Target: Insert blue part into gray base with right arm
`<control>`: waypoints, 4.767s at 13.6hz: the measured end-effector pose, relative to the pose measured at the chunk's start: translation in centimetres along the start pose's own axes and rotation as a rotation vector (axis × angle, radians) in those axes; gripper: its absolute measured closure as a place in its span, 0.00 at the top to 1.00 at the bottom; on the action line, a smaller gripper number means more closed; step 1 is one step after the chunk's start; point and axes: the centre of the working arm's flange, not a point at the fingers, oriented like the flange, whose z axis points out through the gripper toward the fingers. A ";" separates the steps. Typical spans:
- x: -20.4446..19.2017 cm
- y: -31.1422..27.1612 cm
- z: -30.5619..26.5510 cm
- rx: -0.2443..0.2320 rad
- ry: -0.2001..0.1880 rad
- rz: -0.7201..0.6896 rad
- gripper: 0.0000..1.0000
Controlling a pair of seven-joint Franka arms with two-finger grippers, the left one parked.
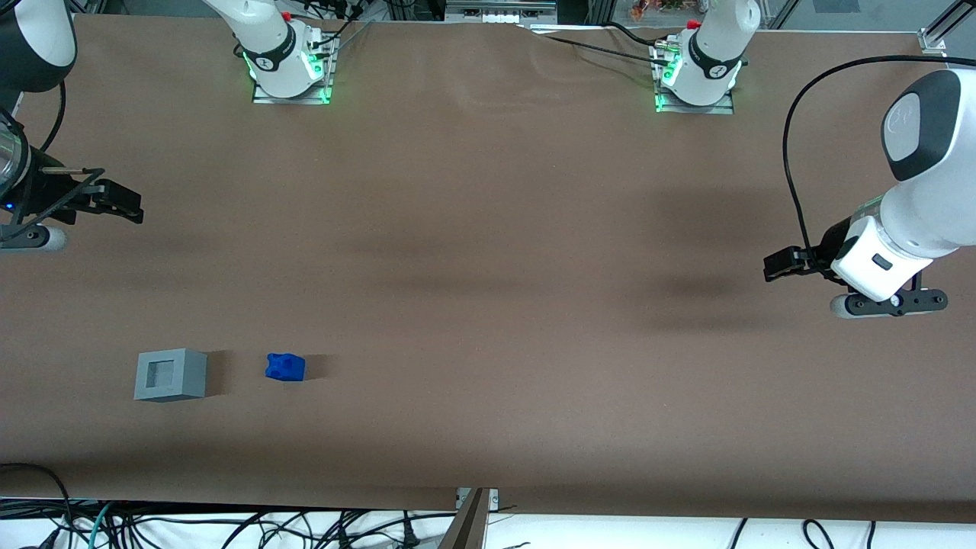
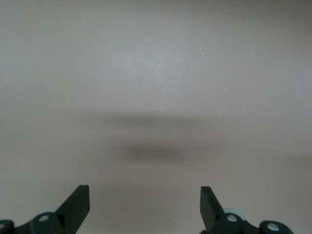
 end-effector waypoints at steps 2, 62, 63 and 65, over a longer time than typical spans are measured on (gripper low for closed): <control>0.0 0.0 0.0 -0.001 0.000 0.000 1.00; 17.4 -13.6 29.2 0.082 0.185 0.024 0.99; 17.4 -13.6 29.3 0.082 0.183 0.024 0.99; 17.4 -13.6 29.5 0.082 0.180 0.025 0.99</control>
